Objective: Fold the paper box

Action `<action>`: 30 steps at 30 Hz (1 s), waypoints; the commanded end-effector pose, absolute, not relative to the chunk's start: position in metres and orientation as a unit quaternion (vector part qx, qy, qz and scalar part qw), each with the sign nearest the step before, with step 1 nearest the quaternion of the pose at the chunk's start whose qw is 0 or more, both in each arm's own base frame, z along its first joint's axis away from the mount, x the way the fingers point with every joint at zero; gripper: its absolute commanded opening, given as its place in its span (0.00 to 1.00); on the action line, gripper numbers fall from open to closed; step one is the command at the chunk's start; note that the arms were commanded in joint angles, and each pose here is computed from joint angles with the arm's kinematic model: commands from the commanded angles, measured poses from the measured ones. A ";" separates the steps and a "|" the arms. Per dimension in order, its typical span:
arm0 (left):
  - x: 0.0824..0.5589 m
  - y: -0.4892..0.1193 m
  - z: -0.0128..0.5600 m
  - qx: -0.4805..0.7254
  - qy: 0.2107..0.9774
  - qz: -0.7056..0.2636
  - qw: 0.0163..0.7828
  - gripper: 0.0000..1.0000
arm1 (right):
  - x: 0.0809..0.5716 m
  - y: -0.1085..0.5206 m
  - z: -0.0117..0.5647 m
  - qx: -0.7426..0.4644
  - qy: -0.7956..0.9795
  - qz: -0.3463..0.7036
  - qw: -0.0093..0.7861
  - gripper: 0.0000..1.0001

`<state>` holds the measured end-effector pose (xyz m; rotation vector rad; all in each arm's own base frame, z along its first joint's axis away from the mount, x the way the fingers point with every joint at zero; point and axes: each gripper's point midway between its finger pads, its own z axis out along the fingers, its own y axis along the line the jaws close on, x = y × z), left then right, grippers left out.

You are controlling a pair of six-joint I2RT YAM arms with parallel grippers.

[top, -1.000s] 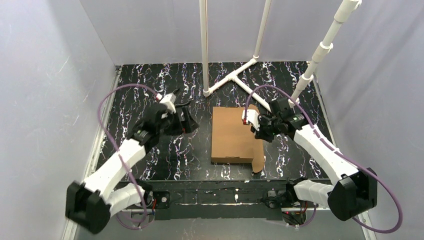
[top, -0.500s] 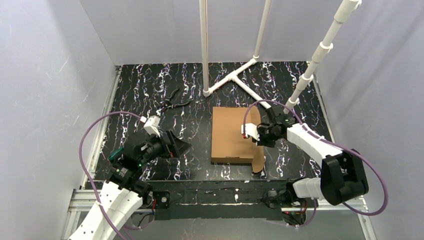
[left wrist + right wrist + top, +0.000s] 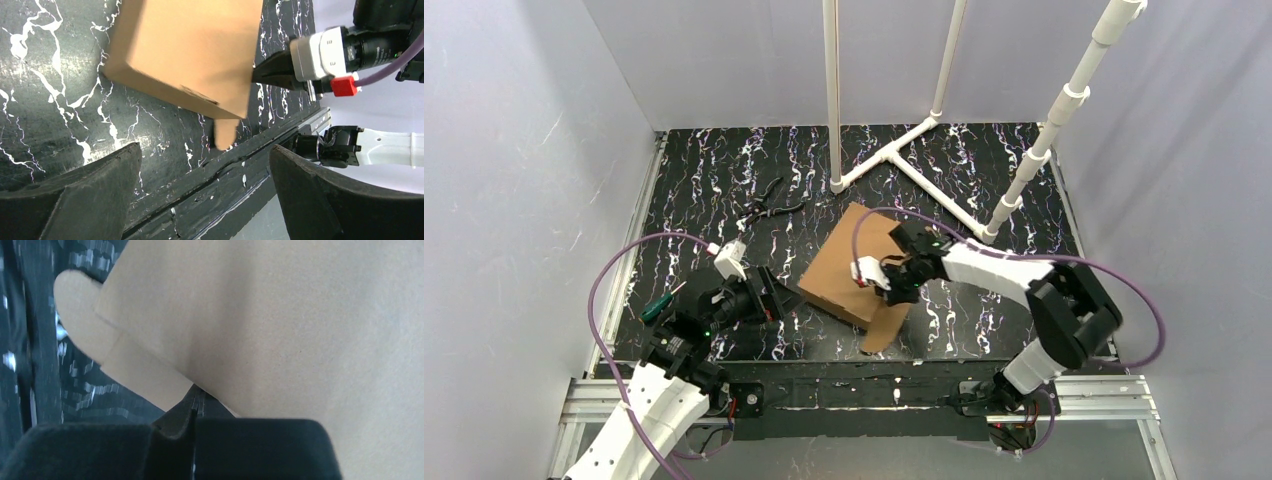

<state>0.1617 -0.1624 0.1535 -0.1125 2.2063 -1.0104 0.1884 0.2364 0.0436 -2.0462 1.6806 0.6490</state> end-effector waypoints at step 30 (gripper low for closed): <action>0.236 -0.165 0.171 0.090 0.871 -0.263 0.406 0.98 | 0.319 0.154 0.102 -0.295 0.829 0.199 0.431 0.93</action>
